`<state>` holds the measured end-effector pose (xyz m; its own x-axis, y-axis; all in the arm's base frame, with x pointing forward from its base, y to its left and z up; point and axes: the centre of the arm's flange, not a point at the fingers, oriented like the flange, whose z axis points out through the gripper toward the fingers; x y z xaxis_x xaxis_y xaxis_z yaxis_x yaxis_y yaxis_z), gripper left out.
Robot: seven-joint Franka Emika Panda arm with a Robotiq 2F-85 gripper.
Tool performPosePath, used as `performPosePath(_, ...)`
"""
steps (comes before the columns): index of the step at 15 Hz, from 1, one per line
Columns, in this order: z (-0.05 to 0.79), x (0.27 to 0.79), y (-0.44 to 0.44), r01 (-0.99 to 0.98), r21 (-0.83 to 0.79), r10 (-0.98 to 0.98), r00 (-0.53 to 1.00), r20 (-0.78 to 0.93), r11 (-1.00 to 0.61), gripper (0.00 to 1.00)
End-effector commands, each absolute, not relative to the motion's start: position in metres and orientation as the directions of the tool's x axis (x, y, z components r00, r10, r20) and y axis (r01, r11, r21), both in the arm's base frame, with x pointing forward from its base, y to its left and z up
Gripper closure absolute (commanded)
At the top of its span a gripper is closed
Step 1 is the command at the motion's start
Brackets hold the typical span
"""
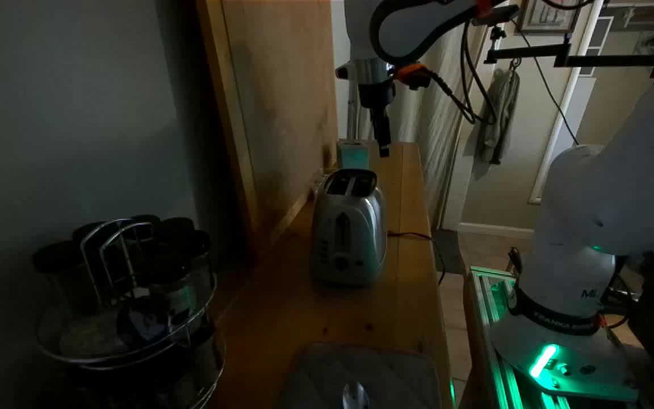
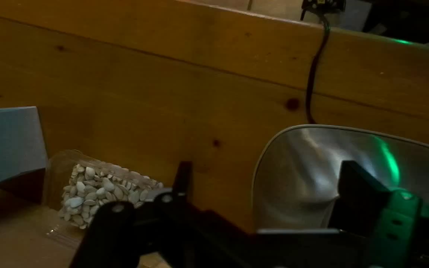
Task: Turn the toaster ninety degrees to the left
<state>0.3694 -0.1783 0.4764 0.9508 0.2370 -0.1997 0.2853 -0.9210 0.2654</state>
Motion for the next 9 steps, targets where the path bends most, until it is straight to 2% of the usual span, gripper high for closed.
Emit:
performPosePath(1,0.4764,0.3694,-0.1783,0.285,0.265,0.237,0.951,-0.200,-0.921,0.00)
performPosePath(9,0.4771,0.3689,-0.1735,0.261,0.279,0.214,0.959,-0.187,-0.924,0.00)
